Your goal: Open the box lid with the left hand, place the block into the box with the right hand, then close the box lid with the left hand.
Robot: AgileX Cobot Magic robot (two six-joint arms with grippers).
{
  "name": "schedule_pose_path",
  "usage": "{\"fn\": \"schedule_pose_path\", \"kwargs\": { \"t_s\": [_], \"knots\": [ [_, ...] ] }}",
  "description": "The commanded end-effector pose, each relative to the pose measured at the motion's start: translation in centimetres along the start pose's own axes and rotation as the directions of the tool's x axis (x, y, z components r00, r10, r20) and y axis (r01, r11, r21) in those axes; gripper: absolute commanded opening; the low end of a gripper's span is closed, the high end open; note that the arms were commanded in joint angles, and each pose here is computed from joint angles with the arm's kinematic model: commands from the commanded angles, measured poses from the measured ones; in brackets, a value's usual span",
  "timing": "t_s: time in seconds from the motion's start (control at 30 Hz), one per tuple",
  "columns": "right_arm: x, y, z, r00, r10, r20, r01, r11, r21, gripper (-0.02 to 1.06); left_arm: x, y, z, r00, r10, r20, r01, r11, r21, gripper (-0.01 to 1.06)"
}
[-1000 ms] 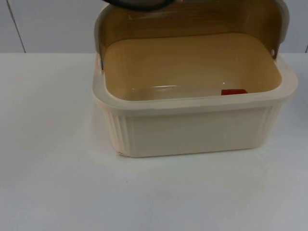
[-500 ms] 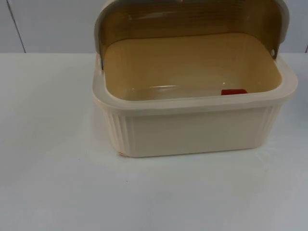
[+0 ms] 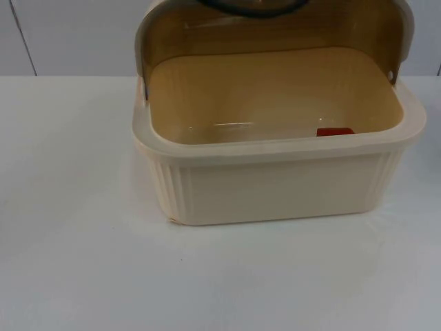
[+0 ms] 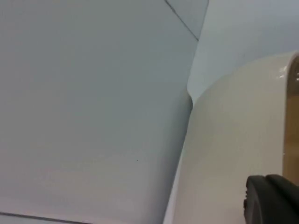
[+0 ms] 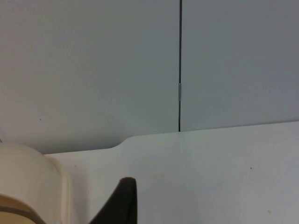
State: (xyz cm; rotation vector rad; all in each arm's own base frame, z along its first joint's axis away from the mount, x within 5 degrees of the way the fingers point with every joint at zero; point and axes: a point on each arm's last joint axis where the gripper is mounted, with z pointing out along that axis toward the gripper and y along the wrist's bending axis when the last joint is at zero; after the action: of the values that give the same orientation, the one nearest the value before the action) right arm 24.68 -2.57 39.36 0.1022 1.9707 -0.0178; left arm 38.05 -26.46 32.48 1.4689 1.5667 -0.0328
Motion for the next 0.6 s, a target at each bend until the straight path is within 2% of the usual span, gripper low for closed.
{"fn": "schedule_pose_path", "kwargs": {
  "t_s": [0.0, 0.07, 0.27, 0.57],
  "knots": [
    [0.0, -0.1, -0.3, 1.0, -0.003, 0.007, 0.003, 1.0, 0.005, 1.04, 1.2, -0.1, 1.0, 0.999, -0.006, -0.037, 0.007, 1.0, 0.029, 0.0],
    [0.0, -0.1, -0.3, 1.0, -0.003, 0.007, 0.003, 1.0, 0.005, 1.04, 1.2, -0.1, 1.0, 0.999, -0.009, -0.035, 0.01, 1.0, 0.029, 0.0],
    [0.0, -0.1, -0.3, 1.0, -0.001, 0.01, 0.001, 1.0, 0.005, 1.04, 2.3, 1.3, 0.9, 0.999, -0.035, -0.035, 0.034, 0.999, -0.03, 0.0],
    [0.0, -0.1, -0.3, 1.0, -0.001, 0.012, 0.001, 1.0, 0.005, 1.04, 2.6, 0.8, 1.0, 0.998, -0.05, -0.05, 0.051, 0.998, 0.025, 0.0]
  ]
}}
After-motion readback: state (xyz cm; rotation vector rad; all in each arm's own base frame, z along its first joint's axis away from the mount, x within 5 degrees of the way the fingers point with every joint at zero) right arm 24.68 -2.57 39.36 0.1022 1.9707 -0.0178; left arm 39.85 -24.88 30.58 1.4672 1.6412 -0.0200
